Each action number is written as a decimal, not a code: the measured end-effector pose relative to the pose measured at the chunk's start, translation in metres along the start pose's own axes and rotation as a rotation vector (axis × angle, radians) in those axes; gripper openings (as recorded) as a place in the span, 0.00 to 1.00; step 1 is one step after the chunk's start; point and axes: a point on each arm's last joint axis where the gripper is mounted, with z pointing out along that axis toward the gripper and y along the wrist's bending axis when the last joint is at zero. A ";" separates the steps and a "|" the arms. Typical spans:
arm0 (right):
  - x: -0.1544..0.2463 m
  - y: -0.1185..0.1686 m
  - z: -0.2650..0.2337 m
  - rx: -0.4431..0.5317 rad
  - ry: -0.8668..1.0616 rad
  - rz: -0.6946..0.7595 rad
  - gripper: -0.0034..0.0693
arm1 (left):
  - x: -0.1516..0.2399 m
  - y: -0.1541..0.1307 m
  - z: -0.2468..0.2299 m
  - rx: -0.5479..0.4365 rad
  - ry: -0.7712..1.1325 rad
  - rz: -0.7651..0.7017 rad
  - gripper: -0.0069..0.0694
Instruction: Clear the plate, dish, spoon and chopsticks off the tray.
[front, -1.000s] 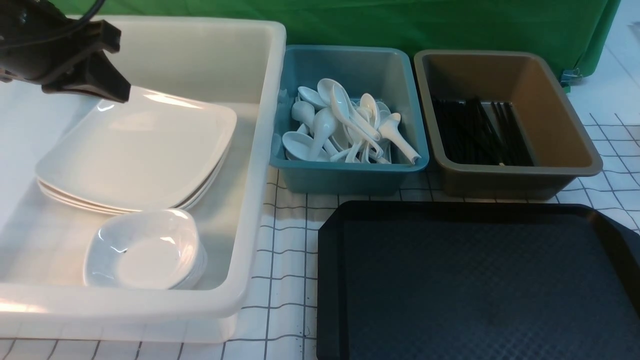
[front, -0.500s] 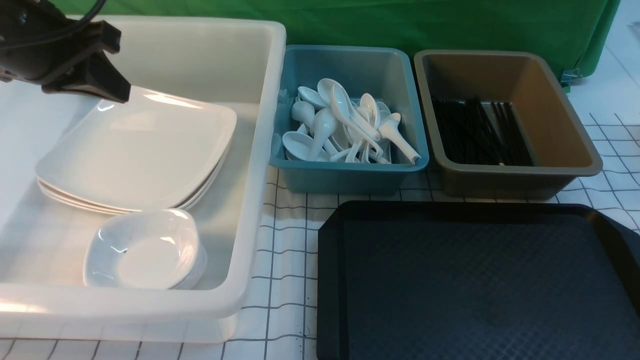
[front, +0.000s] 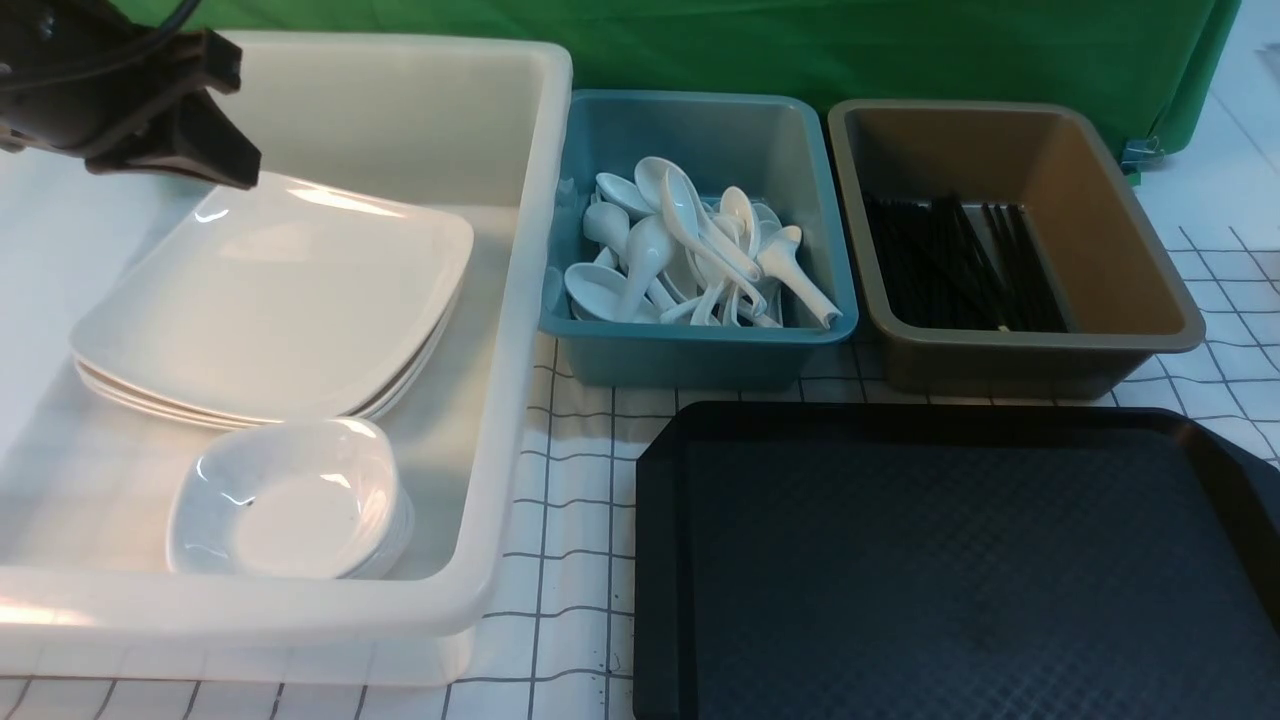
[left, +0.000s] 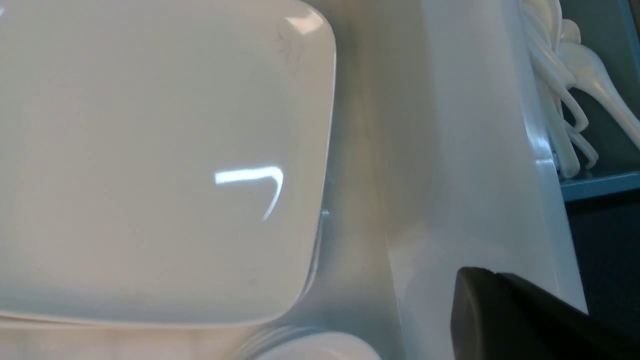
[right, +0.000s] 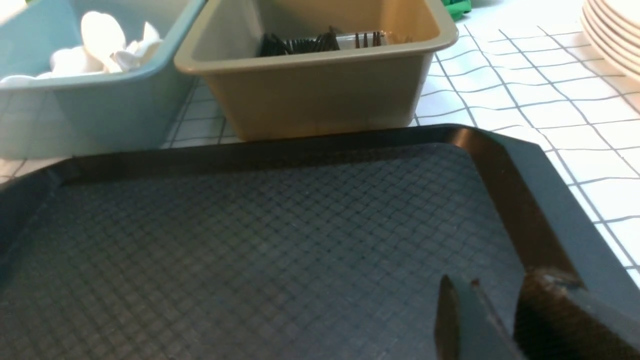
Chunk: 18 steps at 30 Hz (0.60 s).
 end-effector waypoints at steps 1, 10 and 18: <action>0.000 0.000 0.000 0.000 0.000 0.001 0.36 | 0.002 -0.002 0.000 0.021 0.019 -0.007 0.10; 0.000 0.000 0.000 0.000 0.000 0.004 0.37 | 0.011 -0.024 -0.024 0.130 0.042 0.010 0.10; 0.000 0.000 0.000 0.000 0.000 0.013 0.38 | 0.026 -0.054 -0.083 0.104 -0.087 0.099 0.10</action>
